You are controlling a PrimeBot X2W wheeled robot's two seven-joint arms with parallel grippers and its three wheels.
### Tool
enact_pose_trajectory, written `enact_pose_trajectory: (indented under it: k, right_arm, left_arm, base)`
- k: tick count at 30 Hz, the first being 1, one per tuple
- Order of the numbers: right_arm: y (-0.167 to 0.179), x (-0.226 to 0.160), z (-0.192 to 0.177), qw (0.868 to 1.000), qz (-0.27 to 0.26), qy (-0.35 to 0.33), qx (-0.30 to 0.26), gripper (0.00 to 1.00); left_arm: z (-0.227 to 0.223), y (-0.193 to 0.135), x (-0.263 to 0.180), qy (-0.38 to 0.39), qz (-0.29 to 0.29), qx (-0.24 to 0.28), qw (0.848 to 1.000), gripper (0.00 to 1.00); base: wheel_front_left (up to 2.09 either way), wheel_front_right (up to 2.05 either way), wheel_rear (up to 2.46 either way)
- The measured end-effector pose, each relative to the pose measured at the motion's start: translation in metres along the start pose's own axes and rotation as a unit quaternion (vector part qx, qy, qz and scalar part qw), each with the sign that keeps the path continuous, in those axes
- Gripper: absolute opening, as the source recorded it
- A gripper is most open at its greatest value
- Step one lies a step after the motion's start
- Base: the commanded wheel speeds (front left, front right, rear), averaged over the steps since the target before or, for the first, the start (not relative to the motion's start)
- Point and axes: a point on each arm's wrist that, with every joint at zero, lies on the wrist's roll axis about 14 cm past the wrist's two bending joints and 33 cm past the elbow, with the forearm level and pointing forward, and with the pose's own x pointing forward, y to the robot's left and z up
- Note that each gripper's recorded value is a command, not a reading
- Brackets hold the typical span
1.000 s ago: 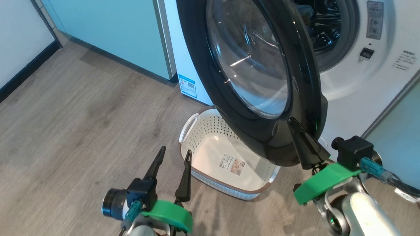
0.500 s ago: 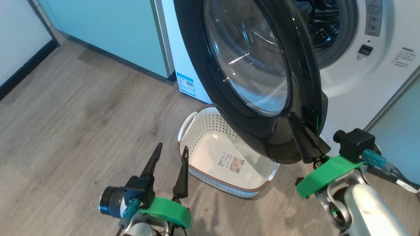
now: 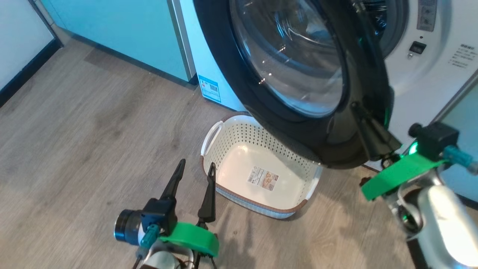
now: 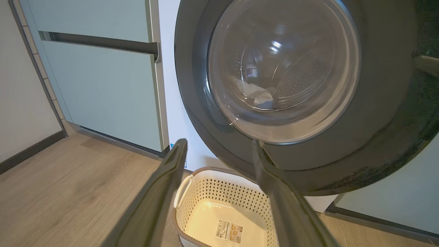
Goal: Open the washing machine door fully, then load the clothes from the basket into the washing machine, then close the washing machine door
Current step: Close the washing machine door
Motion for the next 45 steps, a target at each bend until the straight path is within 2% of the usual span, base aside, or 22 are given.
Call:
enact_pose_trajectory:
  k: [8, 22, 34, 45]
  right_arm:
    - [-0.040, 0.016, 0.002, 0.999, -0.034, 0.002, -0.023, 0.00]
    - [-0.097, 0.067, 0.009, 0.997, -0.058, 0.000, -0.060, 0.00]
    - [-0.121, 0.091, 0.000, 0.995, -0.075, 0.019, -0.059, 0.00]
    - [-0.120, 0.094, -0.002, 0.995, -0.070, 0.013, -0.065, 0.00]
  left_arm:
    - [0.002, -0.007, 0.012, -0.007, -0.008, 0.000, 1.000, 1.00]
    - [0.003, -0.013, 0.040, -0.012, -0.015, 0.002, 1.000, 1.00]
    - [0.000, -0.016, 0.045, -0.008, -0.019, 0.001, 1.000, 1.00]
    - [0.002, -0.016, 0.049, -0.012, -0.015, 0.003, 1.000, 1.00]
  base:
    - [0.00, 0.00, 0.00]
    - [0.00, 0.00, 0.00]
    - [0.00, 0.00, 0.00]
    - [0.00, 0.00, 0.00]
